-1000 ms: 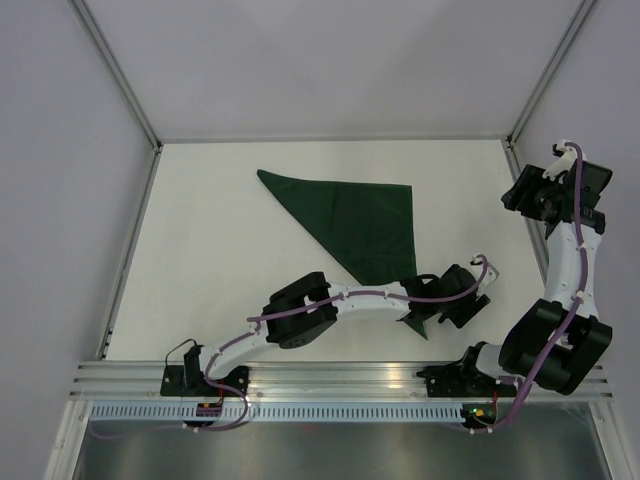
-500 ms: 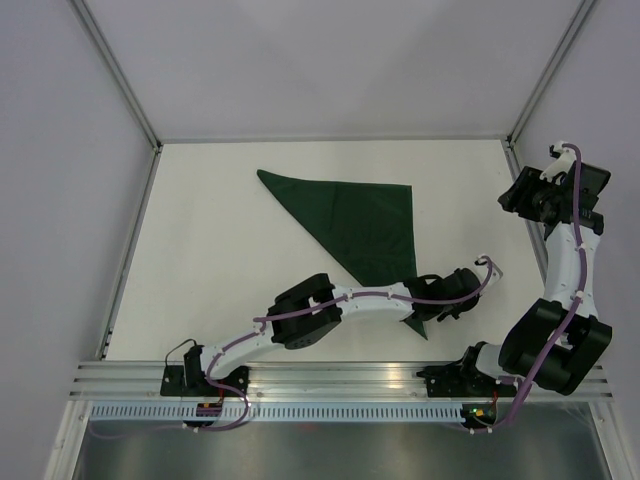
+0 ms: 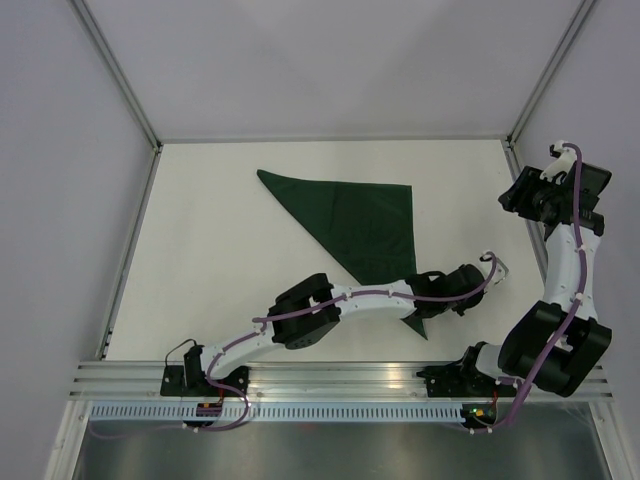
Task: Fold the napkin, place the utensils inside, and roll it up
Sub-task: Pick up the fork at the center of the board, then place the fork on the napkin.
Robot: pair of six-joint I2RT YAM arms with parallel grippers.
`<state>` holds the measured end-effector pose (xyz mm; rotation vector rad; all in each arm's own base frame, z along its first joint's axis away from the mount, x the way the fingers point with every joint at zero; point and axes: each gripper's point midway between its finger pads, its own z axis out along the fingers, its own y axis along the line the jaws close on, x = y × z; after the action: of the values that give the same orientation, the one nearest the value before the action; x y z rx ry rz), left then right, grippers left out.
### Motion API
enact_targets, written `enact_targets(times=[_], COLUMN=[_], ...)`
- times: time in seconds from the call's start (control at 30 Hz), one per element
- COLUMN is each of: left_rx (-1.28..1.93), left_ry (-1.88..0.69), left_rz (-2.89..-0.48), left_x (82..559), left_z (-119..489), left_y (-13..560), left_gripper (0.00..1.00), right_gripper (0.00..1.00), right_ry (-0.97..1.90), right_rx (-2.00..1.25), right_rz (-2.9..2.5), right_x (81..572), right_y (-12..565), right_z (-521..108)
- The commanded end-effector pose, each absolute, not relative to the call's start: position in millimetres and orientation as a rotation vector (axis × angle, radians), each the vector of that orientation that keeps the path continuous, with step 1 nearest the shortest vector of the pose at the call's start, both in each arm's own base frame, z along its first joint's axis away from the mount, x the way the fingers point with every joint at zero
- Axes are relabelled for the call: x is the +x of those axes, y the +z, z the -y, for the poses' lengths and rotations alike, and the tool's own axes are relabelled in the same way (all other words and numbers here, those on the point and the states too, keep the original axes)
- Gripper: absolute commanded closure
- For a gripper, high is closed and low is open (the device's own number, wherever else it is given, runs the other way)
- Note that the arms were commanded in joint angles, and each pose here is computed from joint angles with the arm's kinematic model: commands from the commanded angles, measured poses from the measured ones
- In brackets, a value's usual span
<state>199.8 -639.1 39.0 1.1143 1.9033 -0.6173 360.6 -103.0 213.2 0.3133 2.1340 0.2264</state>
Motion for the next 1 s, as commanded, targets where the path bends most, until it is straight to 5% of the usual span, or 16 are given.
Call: enact_targets(times=[0.0,0.3,0.57,0.97], left_rx=[1.009,0.733,0.157,-0.53], left_ry=[-0.744,-0.692,-0.448,-0.165], left_rz=[-1.78,-1.833,-1.926,-2.025], left_x=[205.7,239.8,302.7,341.0], left_z=[659.2,628.0,525.2,380.8], left_y=[127.8,180.5,219.3,183.4], left_gripper=[0.98,0.98,0.98,0.98], right_gripper=[0.44,0.45,0.46,0.47], right_ry=[0.223,0.213,0.231,0.256], right_rx=[0.297,0.294,0.282,0.263], right_rz=[-2.085,-2.078,-2.083,-2.095], right_x=[360.3,359.6,361.6,361.6], right_y=[227.8,230.9,229.7,226.6], right_z=[100.7,101.3,96.9,87.7])
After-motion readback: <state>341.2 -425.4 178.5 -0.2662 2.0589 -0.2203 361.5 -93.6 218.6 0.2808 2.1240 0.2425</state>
